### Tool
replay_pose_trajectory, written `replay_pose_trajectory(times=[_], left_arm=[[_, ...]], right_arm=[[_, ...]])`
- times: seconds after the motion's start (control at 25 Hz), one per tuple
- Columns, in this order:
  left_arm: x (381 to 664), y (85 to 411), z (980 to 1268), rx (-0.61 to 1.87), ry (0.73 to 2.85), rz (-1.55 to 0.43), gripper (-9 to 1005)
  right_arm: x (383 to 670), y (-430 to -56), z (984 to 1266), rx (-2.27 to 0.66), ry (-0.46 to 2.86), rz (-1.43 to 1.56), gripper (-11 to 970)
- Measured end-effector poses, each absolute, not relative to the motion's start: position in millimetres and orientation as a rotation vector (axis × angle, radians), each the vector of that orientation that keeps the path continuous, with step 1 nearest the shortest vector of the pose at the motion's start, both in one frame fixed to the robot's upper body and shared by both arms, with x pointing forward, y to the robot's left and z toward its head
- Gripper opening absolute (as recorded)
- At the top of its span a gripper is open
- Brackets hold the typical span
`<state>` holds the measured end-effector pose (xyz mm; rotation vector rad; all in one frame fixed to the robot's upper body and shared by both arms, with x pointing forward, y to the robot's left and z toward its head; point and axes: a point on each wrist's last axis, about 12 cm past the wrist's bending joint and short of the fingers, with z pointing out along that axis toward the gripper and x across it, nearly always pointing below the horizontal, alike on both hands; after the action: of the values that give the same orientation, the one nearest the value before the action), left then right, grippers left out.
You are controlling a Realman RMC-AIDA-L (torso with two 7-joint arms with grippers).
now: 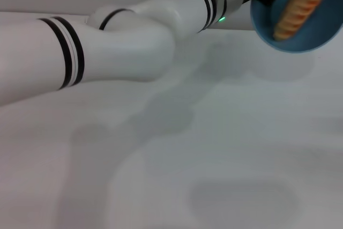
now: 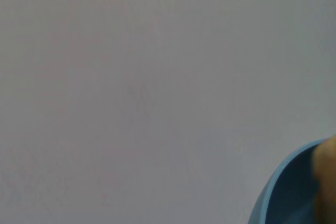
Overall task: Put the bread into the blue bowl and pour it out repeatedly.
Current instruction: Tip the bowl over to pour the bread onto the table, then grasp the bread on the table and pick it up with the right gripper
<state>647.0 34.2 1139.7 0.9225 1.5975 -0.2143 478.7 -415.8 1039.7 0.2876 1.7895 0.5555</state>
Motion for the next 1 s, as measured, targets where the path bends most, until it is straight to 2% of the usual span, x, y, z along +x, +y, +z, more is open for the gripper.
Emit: replay_pose_trajectory(times=[0.72, 1.0], left_arm=[[643.5, 36.9, 1135.1, 0.927, 1.569, -0.204, -1], [649.6, 41.5, 1133.4, 0.865, 1.710, -0.255, -1]], right_arm=[[478.8, -413.7, 1037.5, 0.299, 1.770, 0.557, 553], [485.5, -398.0, 1043.1, 0.227, 1.774, 0.686, 553]])
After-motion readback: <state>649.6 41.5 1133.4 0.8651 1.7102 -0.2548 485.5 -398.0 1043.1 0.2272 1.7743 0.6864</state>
